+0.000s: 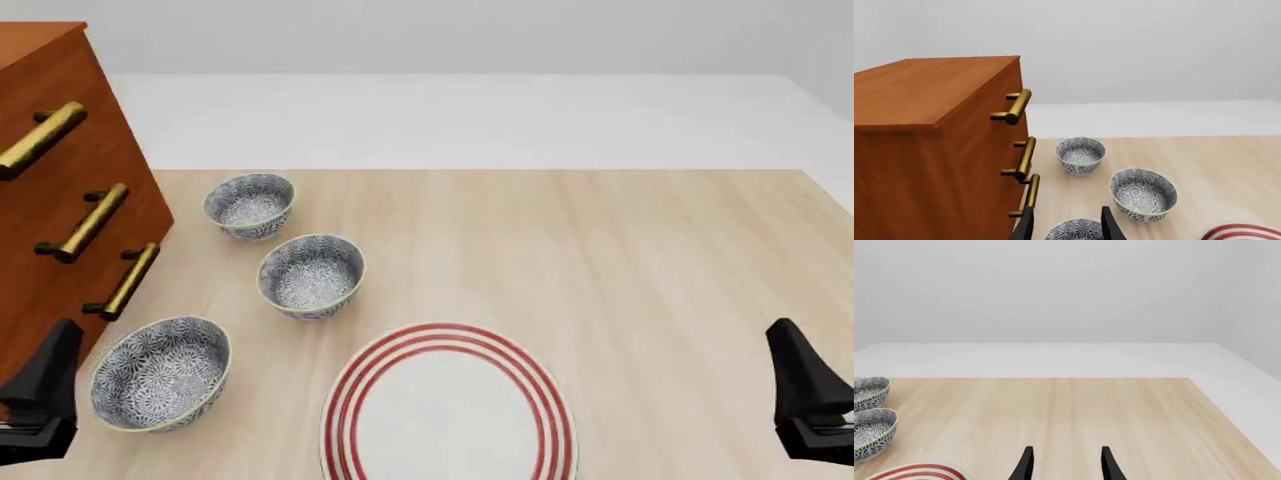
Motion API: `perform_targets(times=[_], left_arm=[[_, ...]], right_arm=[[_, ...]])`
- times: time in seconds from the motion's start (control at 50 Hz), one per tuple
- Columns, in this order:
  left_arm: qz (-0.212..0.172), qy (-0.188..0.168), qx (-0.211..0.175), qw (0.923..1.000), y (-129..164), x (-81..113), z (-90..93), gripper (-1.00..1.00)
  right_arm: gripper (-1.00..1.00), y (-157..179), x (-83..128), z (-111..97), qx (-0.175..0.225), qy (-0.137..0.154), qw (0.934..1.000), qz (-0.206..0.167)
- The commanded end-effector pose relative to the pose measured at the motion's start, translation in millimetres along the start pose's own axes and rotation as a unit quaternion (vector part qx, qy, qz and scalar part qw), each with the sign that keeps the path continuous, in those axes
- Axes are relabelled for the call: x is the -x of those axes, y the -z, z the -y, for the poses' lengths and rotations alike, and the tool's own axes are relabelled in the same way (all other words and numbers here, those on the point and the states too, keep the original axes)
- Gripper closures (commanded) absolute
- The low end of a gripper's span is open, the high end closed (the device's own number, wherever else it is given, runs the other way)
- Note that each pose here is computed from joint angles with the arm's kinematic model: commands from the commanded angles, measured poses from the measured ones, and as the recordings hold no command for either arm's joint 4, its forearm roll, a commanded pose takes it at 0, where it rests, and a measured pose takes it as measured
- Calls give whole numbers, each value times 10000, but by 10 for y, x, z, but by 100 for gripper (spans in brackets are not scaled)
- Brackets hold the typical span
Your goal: Open the top drawer of the cabinet.
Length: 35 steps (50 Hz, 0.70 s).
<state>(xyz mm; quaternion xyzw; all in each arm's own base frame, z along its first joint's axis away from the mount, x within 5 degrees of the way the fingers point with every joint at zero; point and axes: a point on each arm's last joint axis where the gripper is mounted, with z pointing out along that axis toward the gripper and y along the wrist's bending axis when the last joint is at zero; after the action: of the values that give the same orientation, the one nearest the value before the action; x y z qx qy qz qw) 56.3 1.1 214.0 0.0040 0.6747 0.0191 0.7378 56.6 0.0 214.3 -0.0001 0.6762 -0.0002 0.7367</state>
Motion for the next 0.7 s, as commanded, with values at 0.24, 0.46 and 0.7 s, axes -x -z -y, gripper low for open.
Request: perform_targets(times=[0.24, 0.46, 0.7], left_arm=[[196, -916, -35, 9956, 6, 70, 4, -100], [487, -1661, 210, 9847, 16, 179, -18, -100], [566, -2425, 305, 9680, 11, 127, -19, -100]], right_arm=[[-100, 0, 1, 0, 1, 0, 10000, 1], [-100, 0, 0, 0, 0, 0, 10000, 0], [-100, 0, 0, 0, 0, 0, 10000, 0]])
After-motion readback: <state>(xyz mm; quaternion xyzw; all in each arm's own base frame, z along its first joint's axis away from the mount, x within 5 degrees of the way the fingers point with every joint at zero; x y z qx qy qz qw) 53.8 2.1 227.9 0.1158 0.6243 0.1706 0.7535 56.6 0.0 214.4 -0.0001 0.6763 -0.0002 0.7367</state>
